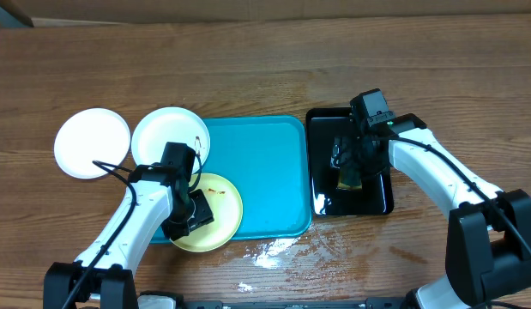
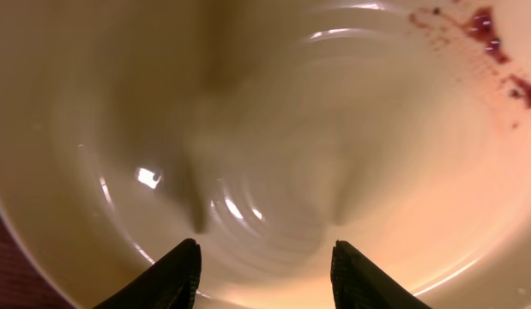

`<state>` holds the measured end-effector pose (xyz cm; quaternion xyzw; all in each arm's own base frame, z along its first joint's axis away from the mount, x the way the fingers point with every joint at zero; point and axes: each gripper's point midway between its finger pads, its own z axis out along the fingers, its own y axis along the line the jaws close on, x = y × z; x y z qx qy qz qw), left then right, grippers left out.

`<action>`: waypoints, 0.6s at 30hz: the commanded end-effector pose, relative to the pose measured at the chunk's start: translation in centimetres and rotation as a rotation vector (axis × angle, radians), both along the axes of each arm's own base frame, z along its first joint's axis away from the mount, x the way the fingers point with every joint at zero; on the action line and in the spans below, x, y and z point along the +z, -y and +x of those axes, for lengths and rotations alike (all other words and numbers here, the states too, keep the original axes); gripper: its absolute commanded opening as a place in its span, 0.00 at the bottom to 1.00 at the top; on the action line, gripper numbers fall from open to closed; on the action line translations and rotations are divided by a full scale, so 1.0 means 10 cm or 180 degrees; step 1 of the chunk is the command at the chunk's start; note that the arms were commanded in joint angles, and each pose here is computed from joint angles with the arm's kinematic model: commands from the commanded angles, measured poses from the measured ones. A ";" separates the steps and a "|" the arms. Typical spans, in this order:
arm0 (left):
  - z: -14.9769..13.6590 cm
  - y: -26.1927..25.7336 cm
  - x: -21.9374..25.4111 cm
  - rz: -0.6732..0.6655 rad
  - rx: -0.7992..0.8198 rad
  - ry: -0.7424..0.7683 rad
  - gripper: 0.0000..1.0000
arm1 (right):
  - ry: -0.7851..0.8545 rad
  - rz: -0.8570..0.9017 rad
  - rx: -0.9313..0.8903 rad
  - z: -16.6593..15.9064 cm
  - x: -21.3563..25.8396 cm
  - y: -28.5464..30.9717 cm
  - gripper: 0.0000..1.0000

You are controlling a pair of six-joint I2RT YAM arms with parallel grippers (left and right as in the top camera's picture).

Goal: Clean dirty plates on tray and stack at the side
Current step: 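Grasp the yellow plate rim with the left gripper and slide it right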

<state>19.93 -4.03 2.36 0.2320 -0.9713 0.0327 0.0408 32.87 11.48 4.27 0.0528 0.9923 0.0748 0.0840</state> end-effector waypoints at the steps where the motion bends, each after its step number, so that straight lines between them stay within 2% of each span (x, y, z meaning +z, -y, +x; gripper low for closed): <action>1: 0.04 0.18 0.00 -0.0371 -0.0254 0.0080 0.51 | 0.0006 -0.0028 -0.0010 0.00 -0.01 0.01 0.82; 8: 0.22 0.38 0.05 -0.0737 -0.0682 0.0400 0.60 | 0.0011 -0.0027 -0.0010 0.01 -0.01 0.01 0.83; 12: 0.30 0.46 0.12 -0.0884 -0.0842 0.0523 0.57 | 0.0011 -0.0027 -0.0010 0.01 -0.01 0.01 0.83; 14: 0.35 0.34 0.21 -0.0657 -0.0849 0.0491 0.55 | 0.0012 -0.0026 -0.0010 0.01 -0.01 0.01 0.83; 18: 0.45 -0.17 0.67 0.0210 -0.0728 0.0338 0.53 | 0.0013 -0.0026 -0.0010 0.01 -0.01 0.01 0.83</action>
